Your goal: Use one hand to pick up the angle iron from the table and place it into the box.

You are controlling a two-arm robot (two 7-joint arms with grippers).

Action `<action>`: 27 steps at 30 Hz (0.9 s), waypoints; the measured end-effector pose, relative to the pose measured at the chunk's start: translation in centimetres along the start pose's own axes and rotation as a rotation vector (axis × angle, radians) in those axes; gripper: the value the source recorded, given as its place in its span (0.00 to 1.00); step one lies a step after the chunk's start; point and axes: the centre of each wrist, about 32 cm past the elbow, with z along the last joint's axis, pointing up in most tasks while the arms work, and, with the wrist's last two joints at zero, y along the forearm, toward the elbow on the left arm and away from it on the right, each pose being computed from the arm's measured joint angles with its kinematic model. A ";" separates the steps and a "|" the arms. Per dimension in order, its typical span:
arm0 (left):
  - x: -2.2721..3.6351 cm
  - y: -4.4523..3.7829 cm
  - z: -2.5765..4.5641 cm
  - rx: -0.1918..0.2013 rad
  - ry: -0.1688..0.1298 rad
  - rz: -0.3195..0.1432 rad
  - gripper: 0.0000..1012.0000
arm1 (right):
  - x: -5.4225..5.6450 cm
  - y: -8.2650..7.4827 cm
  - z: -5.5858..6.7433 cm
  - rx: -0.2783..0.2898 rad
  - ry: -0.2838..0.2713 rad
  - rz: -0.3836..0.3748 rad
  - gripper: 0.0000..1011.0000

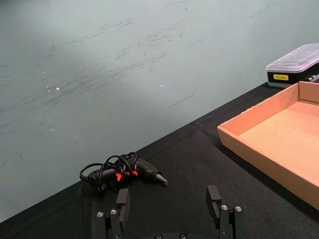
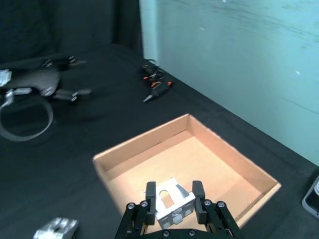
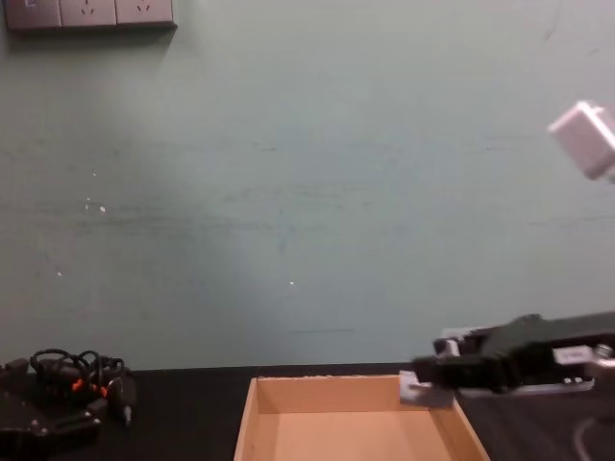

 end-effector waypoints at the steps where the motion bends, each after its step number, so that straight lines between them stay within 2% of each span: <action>1: 0.00 0.00 0.00 0.000 0.000 0.000 1.00 | 0.1 0.4 0.2 -0.002 0.011 -0.007 0.44; 5: 0.00 0.00 0.00 0.000 0.000 0.000 1.00 | 0.6 2.6 1.0 -0.015 0.057 -0.047 0.44; 8: 0.00 0.00 0.00 0.000 0.000 0.000 1.00 | 1.0 3.9 1.5 -0.031 0.074 -0.070 0.44; 9: 0.00 0.00 0.00 0.000 0.000 0.000 1.00 | 1.0 3.9 1.5 -0.031 0.074 -0.070 0.44; 13: 0.00 0.00 0.00 0.000 0.000 0.000 1.00 | 1.3 5.9 2.0 -0.060 0.097 -0.085 0.44; 16: 0.00 0.00 0.00 0.000 0.000 0.000 1.00 | 1.4 7.0 2.2 -0.078 0.096 -0.088 0.44; 20: 0.00 0.00 0.00 0.000 0.000 0.000 1.00 | 1.2 8.3 2.3 -0.106 0.095 -0.093 0.44; 27: 0.00 0.00 0.00 0.000 0.000 0.000 1.00 | 1.1 9.3 1.7 -0.157 0.104 -0.108 0.44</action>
